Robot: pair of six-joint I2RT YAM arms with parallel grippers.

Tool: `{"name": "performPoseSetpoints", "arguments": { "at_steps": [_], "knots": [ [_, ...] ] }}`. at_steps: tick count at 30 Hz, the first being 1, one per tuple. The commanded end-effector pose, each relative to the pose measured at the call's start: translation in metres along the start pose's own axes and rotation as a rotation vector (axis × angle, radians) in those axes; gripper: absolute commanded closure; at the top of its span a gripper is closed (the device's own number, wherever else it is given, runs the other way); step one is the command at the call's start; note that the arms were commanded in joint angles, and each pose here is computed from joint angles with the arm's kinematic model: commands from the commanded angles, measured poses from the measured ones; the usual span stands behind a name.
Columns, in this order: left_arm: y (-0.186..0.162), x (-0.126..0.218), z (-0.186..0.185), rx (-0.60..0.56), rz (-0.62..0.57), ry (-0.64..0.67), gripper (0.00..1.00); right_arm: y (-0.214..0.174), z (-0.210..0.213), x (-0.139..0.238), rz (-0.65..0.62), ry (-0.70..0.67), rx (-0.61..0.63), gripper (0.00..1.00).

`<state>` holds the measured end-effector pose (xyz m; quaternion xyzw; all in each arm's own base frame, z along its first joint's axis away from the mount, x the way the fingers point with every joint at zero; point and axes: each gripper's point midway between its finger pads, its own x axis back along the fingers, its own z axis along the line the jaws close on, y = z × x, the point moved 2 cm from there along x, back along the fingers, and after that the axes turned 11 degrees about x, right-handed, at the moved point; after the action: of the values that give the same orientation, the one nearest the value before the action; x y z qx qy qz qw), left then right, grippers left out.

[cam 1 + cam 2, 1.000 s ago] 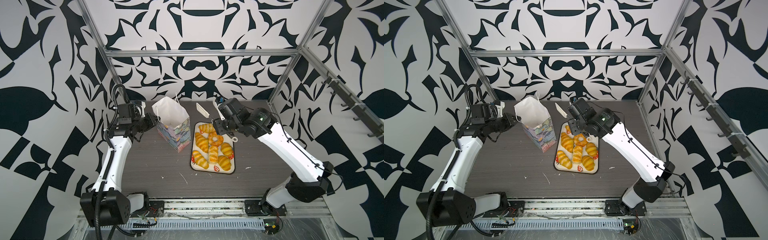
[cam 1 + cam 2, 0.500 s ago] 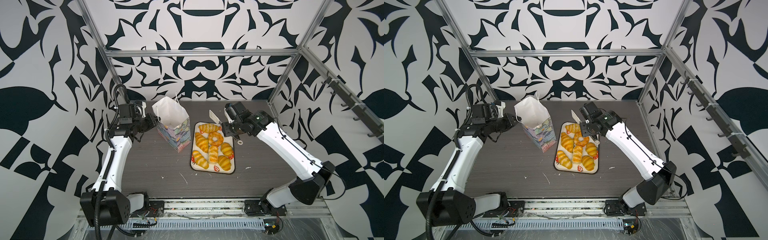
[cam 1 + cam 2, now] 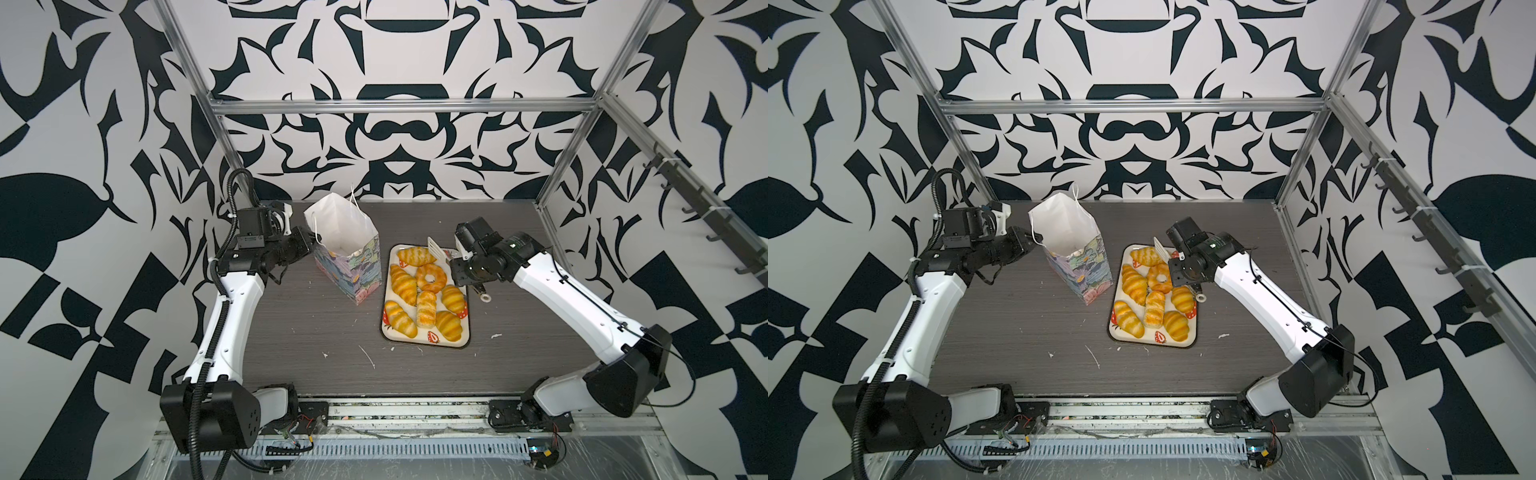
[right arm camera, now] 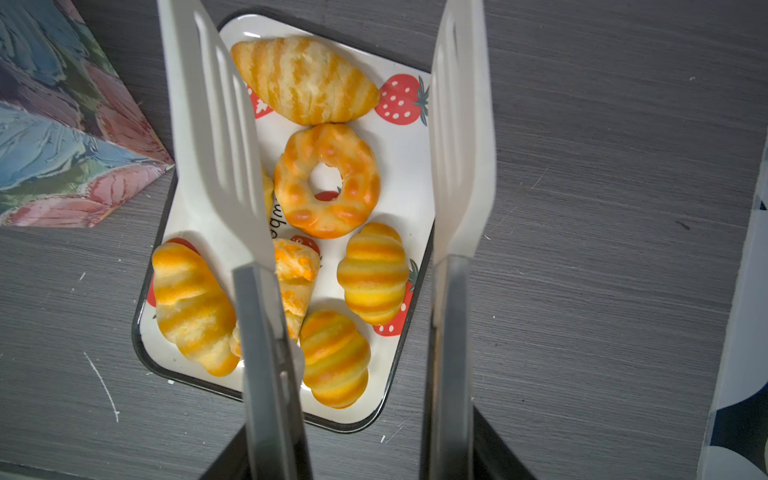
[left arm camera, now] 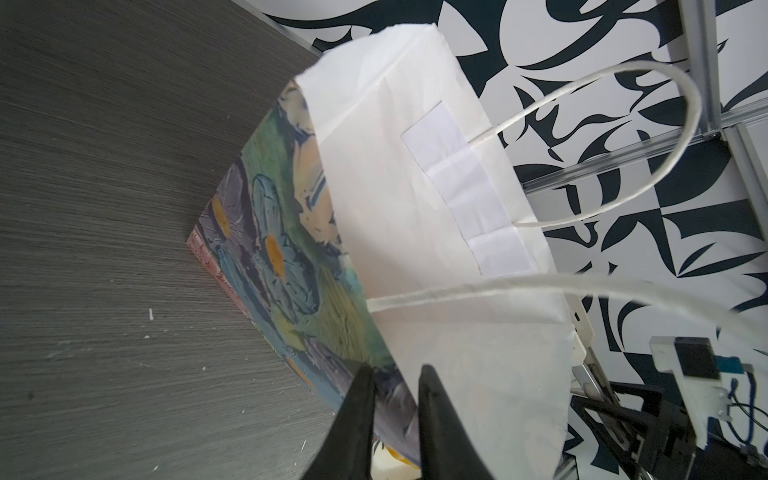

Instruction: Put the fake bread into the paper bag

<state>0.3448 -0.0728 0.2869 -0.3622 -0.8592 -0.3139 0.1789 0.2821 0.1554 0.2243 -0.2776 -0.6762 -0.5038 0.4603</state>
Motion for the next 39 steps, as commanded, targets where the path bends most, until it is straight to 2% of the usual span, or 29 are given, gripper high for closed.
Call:
{"name": "performPoseSetpoints", "arguments": {
  "at_steps": [1,19,39],
  "knots": [
    [0.0,0.007,-0.009,-0.013,-0.002,-0.016,0.77,-0.012,-0.008,0.011,-0.006,-0.024,-0.027,0.4],
    [-0.001,0.006,-0.014,-0.018,0.006,-0.033,0.77,-0.079,-0.013,-0.001,0.137,-0.023,-0.1,0.4],
    [-0.002,0.006,-0.014,-0.018,0.007,-0.031,0.77,-0.096,0.007,-0.03,0.21,-0.003,-0.076,0.4]
  ]
}}
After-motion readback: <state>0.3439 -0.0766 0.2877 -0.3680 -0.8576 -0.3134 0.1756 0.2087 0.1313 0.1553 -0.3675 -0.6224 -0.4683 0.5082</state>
